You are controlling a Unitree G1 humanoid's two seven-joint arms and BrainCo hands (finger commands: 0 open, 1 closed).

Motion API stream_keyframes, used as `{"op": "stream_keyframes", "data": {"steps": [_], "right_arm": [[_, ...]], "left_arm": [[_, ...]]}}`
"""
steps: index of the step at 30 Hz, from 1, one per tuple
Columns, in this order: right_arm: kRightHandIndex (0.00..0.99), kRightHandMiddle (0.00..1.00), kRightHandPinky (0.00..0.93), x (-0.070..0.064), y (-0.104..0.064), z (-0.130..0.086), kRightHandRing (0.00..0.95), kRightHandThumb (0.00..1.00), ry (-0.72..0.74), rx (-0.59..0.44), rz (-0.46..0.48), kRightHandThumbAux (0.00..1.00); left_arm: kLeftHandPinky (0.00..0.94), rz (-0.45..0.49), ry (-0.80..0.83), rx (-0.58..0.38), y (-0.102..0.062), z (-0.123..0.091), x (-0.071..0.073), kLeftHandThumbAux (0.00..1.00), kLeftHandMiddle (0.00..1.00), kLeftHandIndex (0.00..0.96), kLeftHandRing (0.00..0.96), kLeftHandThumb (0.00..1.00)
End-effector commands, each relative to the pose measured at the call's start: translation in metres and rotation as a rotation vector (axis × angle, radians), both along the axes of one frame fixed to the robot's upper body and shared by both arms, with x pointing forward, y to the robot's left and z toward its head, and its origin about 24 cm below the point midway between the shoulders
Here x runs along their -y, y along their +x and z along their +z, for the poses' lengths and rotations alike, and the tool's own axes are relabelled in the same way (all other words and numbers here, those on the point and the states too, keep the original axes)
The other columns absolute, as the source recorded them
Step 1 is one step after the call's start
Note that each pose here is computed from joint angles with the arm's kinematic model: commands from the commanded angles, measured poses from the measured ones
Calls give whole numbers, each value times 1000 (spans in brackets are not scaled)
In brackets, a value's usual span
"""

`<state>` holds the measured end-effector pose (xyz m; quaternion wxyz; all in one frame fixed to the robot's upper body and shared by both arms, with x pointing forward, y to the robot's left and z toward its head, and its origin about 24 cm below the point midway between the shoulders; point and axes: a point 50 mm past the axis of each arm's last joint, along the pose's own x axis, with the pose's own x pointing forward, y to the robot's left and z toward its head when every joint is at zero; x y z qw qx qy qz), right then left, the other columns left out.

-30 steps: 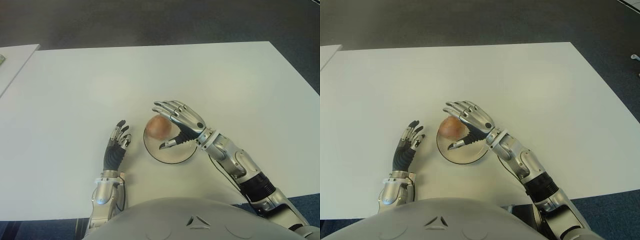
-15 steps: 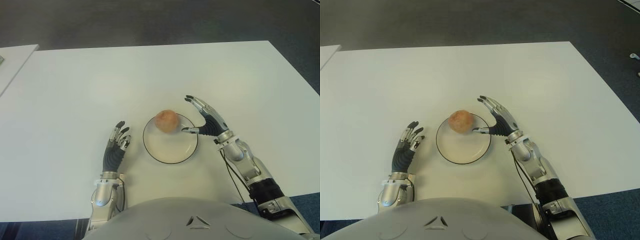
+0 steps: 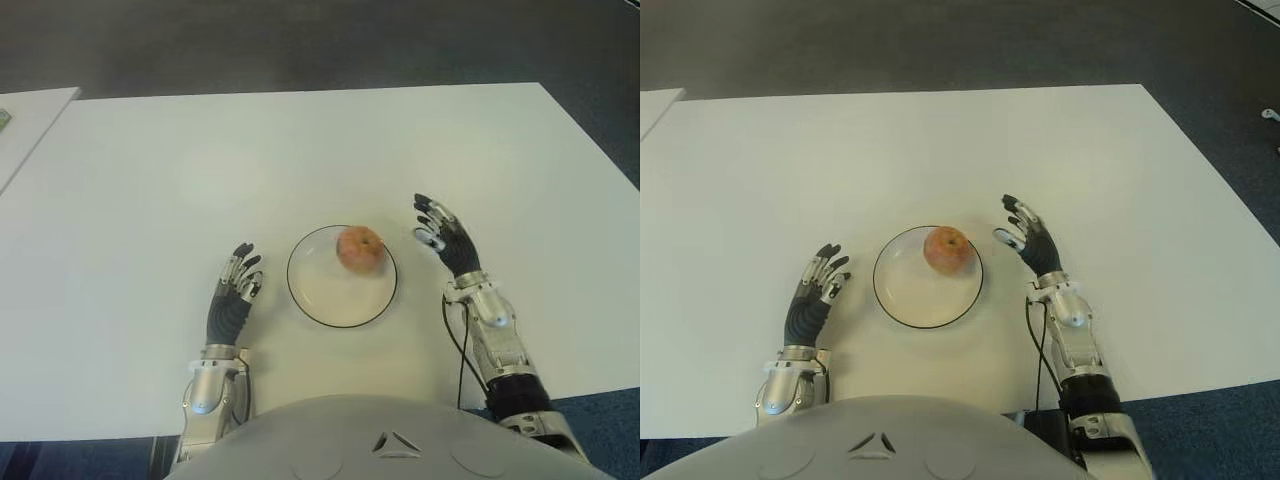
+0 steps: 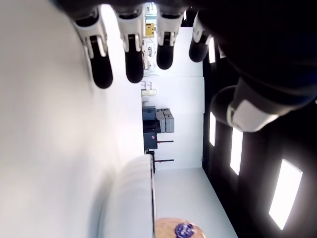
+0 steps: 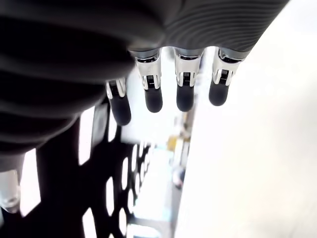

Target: Put the apples into the plate.

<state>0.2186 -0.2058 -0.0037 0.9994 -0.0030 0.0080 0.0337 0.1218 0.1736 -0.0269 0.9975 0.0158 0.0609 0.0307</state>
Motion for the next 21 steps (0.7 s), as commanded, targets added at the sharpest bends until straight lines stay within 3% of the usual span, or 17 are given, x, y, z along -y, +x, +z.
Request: {"op": "stream_keyframes", "data": {"steps": [1, 10, 21], "right_arm": [[105, 71, 12, 20, -34, -32, 26, 166, 112, -170, -167, 425], [45, 13, 0, 7, -50, -34, 0, 153, -4, -192, -108, 334], [57, 35, 0, -4, -53, -51, 0, 150, 4, -251, -48, 397]], "left_arm": [[229, 61, -19, -136, -16, -19, -5, 559, 110, 62, 167, 116], [236, 67, -10, -129, -15, -18, -10, 550, 112, 76, 159, 117], [242, 66, -22, -127, -15, -20, -12, 551, 132, 93, 171, 117]]}}
